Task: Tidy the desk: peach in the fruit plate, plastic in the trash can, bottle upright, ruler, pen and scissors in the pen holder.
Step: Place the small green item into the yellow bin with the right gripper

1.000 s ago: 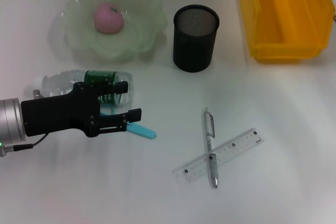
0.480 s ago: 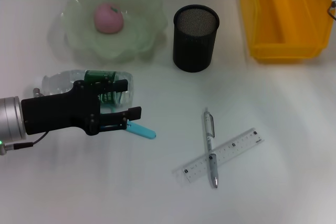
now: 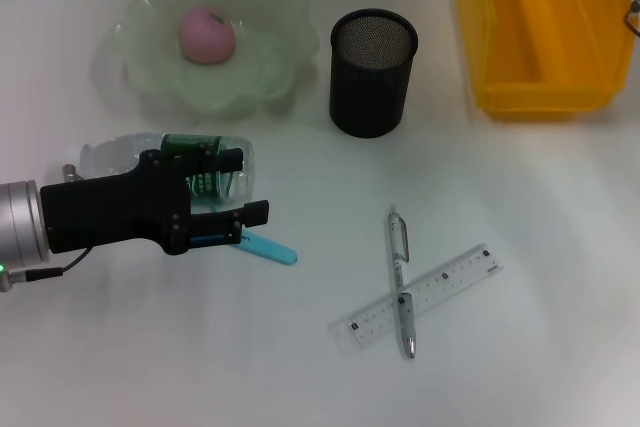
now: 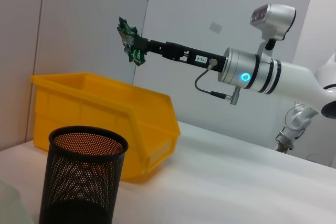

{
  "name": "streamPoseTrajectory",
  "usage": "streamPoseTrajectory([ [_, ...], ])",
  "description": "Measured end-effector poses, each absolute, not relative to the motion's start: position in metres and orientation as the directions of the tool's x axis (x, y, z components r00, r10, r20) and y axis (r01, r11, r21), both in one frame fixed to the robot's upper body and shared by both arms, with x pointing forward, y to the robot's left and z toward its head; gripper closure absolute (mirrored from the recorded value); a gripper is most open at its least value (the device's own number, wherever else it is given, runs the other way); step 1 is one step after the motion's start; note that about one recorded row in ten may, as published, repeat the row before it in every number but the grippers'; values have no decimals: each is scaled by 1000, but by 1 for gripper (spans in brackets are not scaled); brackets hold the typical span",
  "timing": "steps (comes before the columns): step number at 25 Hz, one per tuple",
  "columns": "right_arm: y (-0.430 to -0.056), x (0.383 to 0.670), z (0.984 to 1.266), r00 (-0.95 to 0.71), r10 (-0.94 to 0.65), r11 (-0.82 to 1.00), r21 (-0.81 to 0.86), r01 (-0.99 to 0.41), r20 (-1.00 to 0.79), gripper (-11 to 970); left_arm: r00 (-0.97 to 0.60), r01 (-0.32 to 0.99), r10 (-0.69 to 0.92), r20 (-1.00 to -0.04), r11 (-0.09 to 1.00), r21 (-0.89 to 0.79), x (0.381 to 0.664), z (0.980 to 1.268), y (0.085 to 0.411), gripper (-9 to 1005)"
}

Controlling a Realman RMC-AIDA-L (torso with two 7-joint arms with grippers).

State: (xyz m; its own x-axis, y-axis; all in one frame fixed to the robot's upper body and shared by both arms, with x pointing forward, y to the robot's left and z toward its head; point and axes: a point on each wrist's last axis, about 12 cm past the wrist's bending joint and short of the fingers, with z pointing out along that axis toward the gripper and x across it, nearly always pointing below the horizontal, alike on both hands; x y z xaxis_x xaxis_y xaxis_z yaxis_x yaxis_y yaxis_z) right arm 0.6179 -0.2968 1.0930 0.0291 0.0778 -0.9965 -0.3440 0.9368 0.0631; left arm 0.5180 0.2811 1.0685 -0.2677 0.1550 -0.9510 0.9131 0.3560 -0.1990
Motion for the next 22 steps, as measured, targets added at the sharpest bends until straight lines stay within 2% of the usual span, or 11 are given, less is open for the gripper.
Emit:
streamPoseTrajectory([
  [13, -294, 617, 1097, 64, 70, 932, 43, -359, -995, 868, -264, 914, 155, -952, 357, -195, 519, 1069, 281, 261],
  [19, -294, 617, 1095, 57, 74, 933, 49, -356, -996, 660, -263, 914, 154, -952, 356, -195, 519, 1069, 281, 262],
  [22, -294, 617, 1095, 57, 75, 933, 50, -356, -996, 586, -263, 915, 153, -953, 353, -196, 519, 1070, 281, 262],
])
